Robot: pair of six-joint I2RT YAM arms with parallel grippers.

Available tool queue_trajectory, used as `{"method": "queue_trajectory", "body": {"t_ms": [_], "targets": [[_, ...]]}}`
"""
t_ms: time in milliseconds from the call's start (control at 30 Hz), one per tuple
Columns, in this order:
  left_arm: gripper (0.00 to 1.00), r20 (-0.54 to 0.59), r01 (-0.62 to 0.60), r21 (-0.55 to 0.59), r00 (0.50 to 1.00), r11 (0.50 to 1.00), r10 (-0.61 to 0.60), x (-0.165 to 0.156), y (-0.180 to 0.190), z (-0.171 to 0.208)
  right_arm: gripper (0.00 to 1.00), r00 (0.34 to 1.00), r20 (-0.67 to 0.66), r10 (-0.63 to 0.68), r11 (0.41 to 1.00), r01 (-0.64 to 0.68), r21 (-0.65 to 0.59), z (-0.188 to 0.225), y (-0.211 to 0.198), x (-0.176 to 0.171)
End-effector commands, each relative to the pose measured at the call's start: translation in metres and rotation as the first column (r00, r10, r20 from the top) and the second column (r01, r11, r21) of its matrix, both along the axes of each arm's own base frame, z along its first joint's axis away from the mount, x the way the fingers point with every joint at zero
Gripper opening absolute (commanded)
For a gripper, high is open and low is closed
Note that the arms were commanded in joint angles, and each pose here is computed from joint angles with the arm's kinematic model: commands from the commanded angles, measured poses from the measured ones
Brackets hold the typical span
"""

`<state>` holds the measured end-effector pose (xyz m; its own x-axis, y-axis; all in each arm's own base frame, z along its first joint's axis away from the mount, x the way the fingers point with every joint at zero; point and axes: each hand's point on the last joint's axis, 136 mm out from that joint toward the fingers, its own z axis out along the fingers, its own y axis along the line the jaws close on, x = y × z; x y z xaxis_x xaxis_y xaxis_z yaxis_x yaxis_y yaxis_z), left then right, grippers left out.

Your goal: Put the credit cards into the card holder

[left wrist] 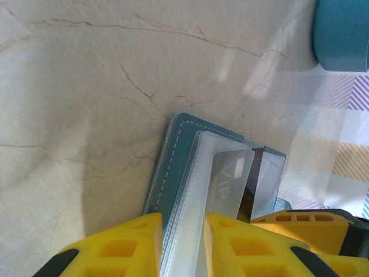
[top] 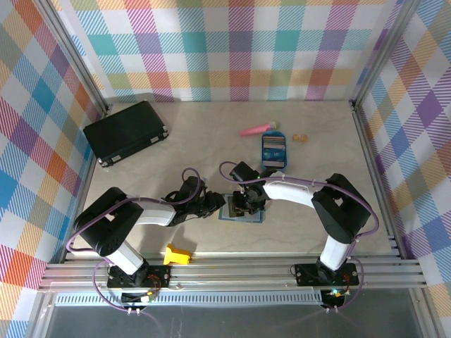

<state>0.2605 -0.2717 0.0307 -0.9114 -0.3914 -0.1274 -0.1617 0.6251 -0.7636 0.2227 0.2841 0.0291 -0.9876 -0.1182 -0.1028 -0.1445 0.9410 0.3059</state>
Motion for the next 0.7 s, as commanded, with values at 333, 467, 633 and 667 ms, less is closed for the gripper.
{"method": "queue_trajectory", "body": {"t_ms": [333, 467, 633, 667], "targets": [[0.25, -0.019, 0.015, -0.005, 1.0, 1.0, -0.015, -0.009, -0.001, -0.008, 0.36, 0.999, -0.031, -0.004, 0.991, 0.008, 0.135, 0.012, 0.032, 0.001], [0.25, -0.021, 0.011, -0.009, 1.0, 1.0, -0.012, -0.008, -0.002, -0.009, 0.36, 0.999, -0.037, -0.006, 0.988, 0.012, 0.153, 0.013, 0.037, 0.002], [0.25, -0.021, 0.011, -0.02, 1.0, 1.0, -0.011, -0.008, -0.003, -0.008, 0.36, 0.999, -0.034, -0.006, 0.986, 0.012, 0.167, 0.015, 0.04, 0.004], [0.25, -0.022, 0.011, -0.02, 1.0, 1.0, -0.011, -0.008, -0.003, -0.009, 0.36, 0.999, -0.034, -0.005, 0.984, 0.011, 0.176, 0.016, 0.042, 0.004]]}}
